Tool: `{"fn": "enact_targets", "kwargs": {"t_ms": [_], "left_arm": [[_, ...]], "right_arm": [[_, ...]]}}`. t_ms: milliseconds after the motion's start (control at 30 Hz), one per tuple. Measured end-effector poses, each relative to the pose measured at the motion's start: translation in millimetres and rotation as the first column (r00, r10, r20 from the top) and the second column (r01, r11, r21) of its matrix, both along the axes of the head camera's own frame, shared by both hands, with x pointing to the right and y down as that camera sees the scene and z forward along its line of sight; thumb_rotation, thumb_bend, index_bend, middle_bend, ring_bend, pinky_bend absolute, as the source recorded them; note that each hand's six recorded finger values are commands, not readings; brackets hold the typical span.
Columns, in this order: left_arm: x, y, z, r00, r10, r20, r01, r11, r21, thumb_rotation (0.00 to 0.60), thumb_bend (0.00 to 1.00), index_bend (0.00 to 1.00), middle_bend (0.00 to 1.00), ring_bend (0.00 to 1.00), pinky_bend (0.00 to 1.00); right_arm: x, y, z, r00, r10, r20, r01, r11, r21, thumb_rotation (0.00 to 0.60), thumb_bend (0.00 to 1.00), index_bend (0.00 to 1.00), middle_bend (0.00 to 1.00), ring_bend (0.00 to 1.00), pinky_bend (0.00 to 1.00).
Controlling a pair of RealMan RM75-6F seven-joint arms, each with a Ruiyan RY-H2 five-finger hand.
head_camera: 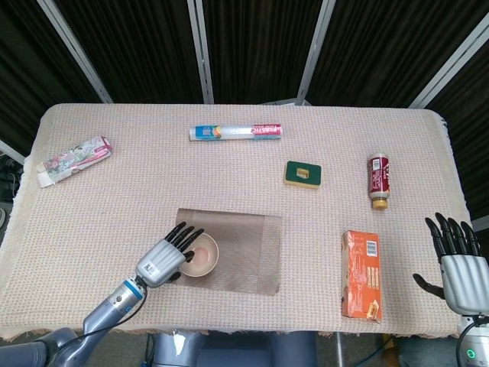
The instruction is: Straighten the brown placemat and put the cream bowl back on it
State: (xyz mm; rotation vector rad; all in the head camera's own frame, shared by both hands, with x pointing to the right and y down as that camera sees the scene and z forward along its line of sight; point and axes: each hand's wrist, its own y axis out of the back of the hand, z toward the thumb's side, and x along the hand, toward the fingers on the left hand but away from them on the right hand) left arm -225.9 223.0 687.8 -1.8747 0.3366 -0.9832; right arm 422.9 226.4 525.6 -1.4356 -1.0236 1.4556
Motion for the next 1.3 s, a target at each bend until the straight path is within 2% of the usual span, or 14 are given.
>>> {"fn": "enact_targets", "kwargs": {"t_ms": [133,333,567,733,867,1000,1300], "left_arm": [[1.0,0.0,1.7,1.0,-0.002,-0.001,0.002,1.0,0.007,0.6,0.37,0.67,0.0,0.0,0.0],[-7.1,-11.7,-7.7,0.999,-0.042,-0.019,0.043,0.998,0.044,0.6,0.38,0.67,0.0,0.0,0.0],[-38.3,-47.8,-22.4,0.99,-0.142,0.005,0.141,0.985,0.098,0.6,0.37,0.66,0.0,0.0,0.0],[-82.4,-77.9,-25.5,0.963,-0.25,0.096,0.238,0.963,0.123,0.6,0.37,0.66,0.0,0.0,0.0],[-123.0,-96.2,-19.8,0.919,-0.35,0.182,0.333,0.936,0.117,0.6,0.38,0.66,0.0,0.0,0.0],[-172.4,-110.4,-10.2,0.85,-0.452,0.27,0.441,0.892,0.104,0.6,0.38,0.66,0.0,0.0,0.0],[-251.5,-118.6,8.1,0.711,-0.576,0.403,0.593,0.799,0.095,0.6,0.38,0.65,0.0,0.0,0.0]], "right_arm": [[0.6,-0.1,0.0,1.0,0.001,-0.001,-0.001,1.0,-0.001,0.6,0.0,0.0,0.0,0.0,0.0],[-0.2,0.3,-0.1,1.0,0.0,0.002,0.0,1.0,-0.003,0.6,0.0,0.0,0.0,0.0,0.0],[-0.9,1.2,0.6,1.0,-0.004,0.0,0.004,1.0,-0.009,0.6,0.0,0.0,0.0,0.0,0.0],[-4.5,2.6,2.0,1.0,-0.012,0.002,0.012,1.0,-0.017,0.6,0.0,0.0,0.0,0.0,0.0],[-9.1,4.4,3.5,1.0,-0.02,0.009,0.02,0.999,-0.026,0.6,0.0,0.0,0.0,0.0,0.0],[-12.1,5.8,6.1,1.0,-0.028,0.006,0.029,0.999,-0.036,0.6,0.0,0.0,0.0,0.0,0.0],[-17.4,8.5,14.9,0.999,-0.039,-0.002,0.039,0.997,-0.068,0.6,0.0,0.0,0.0,0.0,0.0]]}}
